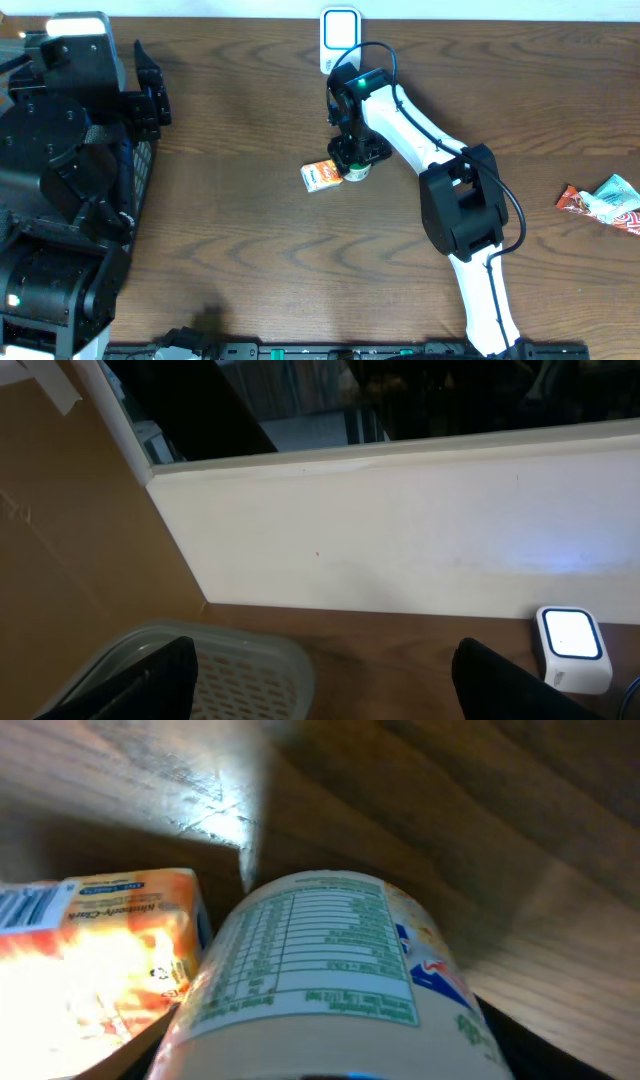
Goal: Scan the item barcode
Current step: 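Close the right gripper around the green-lidded jar and lift it, then hold the jar's barcode label up to the white scanner face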
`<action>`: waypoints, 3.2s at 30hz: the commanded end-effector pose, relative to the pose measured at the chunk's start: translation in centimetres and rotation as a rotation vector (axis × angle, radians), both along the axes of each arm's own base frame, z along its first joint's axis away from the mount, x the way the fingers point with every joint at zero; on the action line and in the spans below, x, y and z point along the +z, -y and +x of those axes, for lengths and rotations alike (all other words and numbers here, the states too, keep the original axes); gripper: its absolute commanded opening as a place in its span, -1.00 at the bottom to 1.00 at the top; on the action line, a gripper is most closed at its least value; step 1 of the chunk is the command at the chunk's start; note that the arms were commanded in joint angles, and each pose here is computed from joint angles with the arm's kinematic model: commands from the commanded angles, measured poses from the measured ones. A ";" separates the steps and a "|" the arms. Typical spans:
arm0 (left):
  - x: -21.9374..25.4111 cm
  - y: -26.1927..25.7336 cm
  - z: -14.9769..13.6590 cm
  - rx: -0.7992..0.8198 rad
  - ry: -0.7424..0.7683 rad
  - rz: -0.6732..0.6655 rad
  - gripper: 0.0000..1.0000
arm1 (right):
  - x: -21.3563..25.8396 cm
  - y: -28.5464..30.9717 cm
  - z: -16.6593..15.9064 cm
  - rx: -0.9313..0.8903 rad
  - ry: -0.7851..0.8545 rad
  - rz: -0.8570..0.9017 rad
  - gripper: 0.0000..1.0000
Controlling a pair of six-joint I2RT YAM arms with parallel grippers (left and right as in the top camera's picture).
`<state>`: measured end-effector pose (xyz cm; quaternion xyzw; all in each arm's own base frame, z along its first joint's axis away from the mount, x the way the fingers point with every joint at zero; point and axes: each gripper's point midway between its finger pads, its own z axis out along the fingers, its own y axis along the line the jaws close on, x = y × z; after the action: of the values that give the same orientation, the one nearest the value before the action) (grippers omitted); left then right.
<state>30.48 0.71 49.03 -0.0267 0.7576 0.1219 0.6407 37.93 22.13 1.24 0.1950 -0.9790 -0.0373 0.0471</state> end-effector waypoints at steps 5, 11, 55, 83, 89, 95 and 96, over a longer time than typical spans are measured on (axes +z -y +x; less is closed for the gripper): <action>0.1 -0.1 -0.2 0.001 0.008 -0.018 0.63 | 2.6 -0.9 1.4 0.011 0.034 0.010 -0.03; 0.0 -0.1 -0.3 0.001 0.007 -0.017 0.64 | 10.1 -1.3 2.2 -0.043 0.091 0.040 -0.12; -0.8 1.3 0.3 -0.063 -0.001 -0.089 0.63 | 13.6 -1.3 4.6 -0.381 -0.015 0.353 -0.20; -4.1 1.8 2.8 -0.057 -0.100 -0.069 0.64 | 16.1 -1.1 25.1 -0.469 1.225 0.145 -0.13; -5.6 2.0 4.1 -0.058 -0.147 -0.046 0.63 | 14.6 -1.2 25.7 -0.456 1.299 0.190 -0.19; -6.5 2.2 4.9 -0.057 -0.174 -0.041 0.64 | 11.4 -1.4 26.1 -0.455 1.295 0.187 -0.21; -6.5 2.2 5.0 -0.058 -0.177 -0.038 0.63 | 11.0 -1.5 26.3 -0.456 1.300 0.191 -0.21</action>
<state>35.27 -1.44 43.06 -0.0130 0.8097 0.0903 0.5797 63.86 24.08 14.09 -0.0289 -0.8161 -0.0237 -0.5767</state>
